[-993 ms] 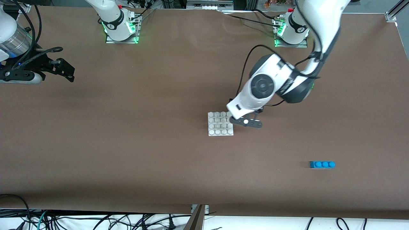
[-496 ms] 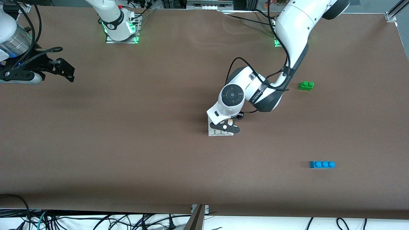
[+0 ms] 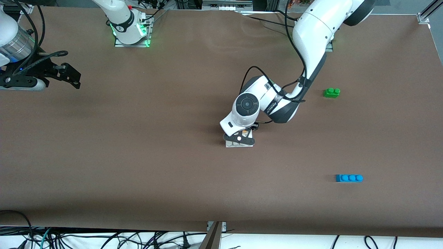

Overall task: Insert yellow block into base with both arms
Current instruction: 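Carry the yellow block over the white base plate with the left gripper, then lower the yellow block and press it onto the base plate studs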

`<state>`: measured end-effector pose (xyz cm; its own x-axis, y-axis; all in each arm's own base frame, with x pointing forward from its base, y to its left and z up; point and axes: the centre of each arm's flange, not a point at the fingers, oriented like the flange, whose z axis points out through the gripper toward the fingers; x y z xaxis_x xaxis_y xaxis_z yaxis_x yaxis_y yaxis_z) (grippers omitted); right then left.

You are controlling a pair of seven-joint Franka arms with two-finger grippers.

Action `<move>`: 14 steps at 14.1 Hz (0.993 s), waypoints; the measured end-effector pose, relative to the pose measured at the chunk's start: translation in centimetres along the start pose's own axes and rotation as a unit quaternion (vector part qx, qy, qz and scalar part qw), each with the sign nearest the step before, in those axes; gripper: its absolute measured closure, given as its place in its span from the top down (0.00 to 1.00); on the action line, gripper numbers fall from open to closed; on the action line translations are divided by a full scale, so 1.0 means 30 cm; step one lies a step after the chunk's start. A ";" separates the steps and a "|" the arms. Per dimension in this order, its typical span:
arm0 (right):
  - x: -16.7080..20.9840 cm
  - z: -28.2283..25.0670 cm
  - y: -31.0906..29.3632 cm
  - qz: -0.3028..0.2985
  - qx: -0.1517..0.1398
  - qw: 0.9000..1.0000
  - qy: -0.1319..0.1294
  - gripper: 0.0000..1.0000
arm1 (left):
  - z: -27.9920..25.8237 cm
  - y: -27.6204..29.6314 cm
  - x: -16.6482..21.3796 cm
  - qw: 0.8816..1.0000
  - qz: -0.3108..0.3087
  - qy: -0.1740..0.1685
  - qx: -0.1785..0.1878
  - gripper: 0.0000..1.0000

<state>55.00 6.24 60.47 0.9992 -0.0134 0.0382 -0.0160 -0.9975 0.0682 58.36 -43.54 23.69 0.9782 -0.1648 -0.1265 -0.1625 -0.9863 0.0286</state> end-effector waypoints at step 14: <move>0.021 -0.004 -0.010 0.012 0.050 0.999 0.016 0.99 | 0.046 0.010 0.002 0.999 -0.033 0.005 0.008 0.67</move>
<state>55.62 6.55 60.60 0.9969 -0.0371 0.0699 -0.0348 -0.9988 -0.0332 58.20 -43.86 22.32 0.9881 -0.0995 -0.1172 -0.0997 -0.9950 0.0042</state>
